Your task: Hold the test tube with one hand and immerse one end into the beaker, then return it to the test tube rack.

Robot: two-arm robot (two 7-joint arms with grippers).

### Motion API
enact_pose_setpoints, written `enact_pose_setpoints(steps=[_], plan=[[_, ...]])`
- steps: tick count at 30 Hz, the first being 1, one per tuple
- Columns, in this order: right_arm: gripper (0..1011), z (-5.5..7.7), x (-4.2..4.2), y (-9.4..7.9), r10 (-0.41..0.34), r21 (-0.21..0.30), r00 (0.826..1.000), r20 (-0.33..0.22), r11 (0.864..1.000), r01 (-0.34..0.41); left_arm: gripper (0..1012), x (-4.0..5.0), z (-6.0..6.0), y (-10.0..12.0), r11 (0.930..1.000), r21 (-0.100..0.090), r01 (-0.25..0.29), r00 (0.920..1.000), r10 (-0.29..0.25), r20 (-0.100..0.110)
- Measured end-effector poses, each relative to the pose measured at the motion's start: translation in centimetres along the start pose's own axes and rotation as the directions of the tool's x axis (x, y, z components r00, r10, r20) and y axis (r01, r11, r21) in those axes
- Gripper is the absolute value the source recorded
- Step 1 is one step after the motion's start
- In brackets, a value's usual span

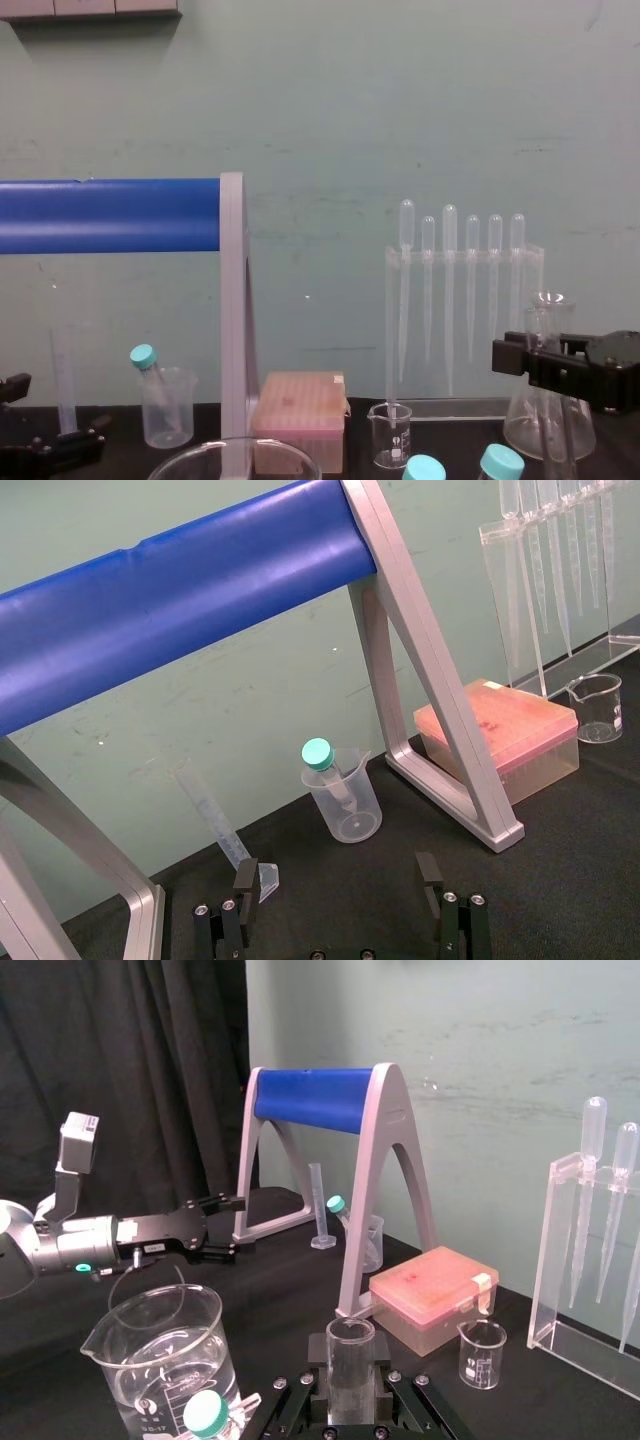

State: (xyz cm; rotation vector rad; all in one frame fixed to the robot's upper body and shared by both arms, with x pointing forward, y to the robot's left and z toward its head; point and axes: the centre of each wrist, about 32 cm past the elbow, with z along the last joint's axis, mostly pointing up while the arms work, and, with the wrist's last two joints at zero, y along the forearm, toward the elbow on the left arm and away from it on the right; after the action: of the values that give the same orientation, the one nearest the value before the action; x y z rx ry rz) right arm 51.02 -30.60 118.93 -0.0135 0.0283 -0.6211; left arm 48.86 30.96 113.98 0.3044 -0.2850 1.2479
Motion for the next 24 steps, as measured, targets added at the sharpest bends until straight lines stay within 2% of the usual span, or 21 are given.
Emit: enact_pose_setpoints(steps=[20, 22, 23, 24], plan=[[243, -0.02, 0.00, -0.01, -0.008, -0.004, 1.000, -0.001, 1.000, 0.008, 1000, 0.00, 0.00, 0.00, 1.0000, 0.000, 0.000, 1.0000, 0.000, 0.000], [270, -0.02, 0.00, -0.01, -0.008, -0.004, 1.000, -0.001, 1.000, 0.008, 1000, 0.00, 0.00, 0.00, 1.0000, 0.000, 0.000, 1.0000, 0.000, 0.000], [347, -0.02, 0.00, -0.01, -0.007, -0.003, 1.000, -0.001, 1.000, 0.007, 1000, 0.00, 0.00, 0.00, 1.0000, 0.000, 0.000, 1.0000, 0.000, 0.000], [347, -0.02, 0.00, -0.01, -0.007, -0.003, 1.000, -0.001, 1.000, 0.007, 1000, 0.00, 0.00, 0.00, 1.0000, 0.000, 0.000, 1.0000, 0.000, 0.000]])
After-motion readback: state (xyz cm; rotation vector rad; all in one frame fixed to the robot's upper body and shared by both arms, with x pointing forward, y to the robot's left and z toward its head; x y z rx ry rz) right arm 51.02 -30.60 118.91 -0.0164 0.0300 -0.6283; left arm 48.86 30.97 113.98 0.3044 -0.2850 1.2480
